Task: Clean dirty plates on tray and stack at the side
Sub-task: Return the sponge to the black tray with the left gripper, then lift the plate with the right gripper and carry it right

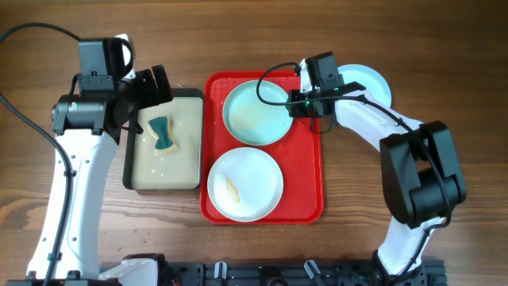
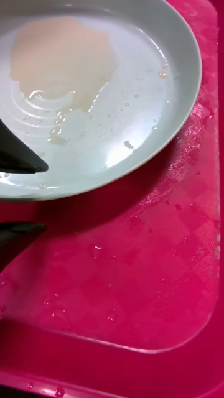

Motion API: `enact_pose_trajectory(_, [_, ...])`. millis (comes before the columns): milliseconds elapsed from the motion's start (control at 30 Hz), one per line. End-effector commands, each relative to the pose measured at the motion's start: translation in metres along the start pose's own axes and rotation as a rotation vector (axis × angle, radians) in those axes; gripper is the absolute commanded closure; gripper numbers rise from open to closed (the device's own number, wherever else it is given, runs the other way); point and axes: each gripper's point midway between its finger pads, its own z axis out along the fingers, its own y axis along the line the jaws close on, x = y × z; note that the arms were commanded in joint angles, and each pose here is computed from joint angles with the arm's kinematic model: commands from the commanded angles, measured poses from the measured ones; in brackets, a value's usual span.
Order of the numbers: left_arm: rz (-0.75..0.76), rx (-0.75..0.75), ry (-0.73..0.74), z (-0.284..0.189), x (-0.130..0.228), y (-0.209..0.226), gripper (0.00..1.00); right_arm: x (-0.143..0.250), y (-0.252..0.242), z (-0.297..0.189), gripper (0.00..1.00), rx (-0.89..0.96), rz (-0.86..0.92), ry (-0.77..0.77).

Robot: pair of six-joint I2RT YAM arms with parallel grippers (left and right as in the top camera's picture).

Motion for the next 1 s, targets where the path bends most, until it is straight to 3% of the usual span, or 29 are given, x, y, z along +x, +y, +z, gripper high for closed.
enact_pose_trajectory(0, [-0.012,0.012,-0.008,-0.003,-0.003,-0.002,0.00,0.017,-0.013,0.016,0.82,0.067,0.012,0.045])
enact_pose_trajectory(100, [-0.012,0.012,-0.008,-0.003,-0.003,-0.002,0.00,0.020,-0.020,0.017,0.95,0.103,0.008,0.057])
enact_pose_trajectory(200, [-0.012,0.012,-0.008,-0.003,-0.003,-0.002,0.00,0.004,-0.031,0.009,0.96,0.189,-0.001,0.001])
enact_pose_trajectory(367, [-0.012,0.012,-0.008,-0.003,-0.003,-0.002,0.00,-0.062,0.000,-0.058,0.96,0.168,-0.046,-0.177])
enact_pose_trajectory(533, [-0.012,0.012,-0.008,-0.003,-0.003,-0.002,0.00,-0.076,0.025,-0.087,0.96,0.166,-0.087,-0.266])
enact_pose_trajectory(833, [-0.012,0.012,-0.008,-0.003,-0.003,-0.002,0.00,-0.053,0.155,-0.082,0.96,0.104,-0.214,-0.415])
enact_pose_trajectory(967, [-0.012,0.012,-0.008,-0.003,-0.003,-0.002,0.00,-0.065,0.192,-0.109,0.96,0.254,-0.365,-0.648])
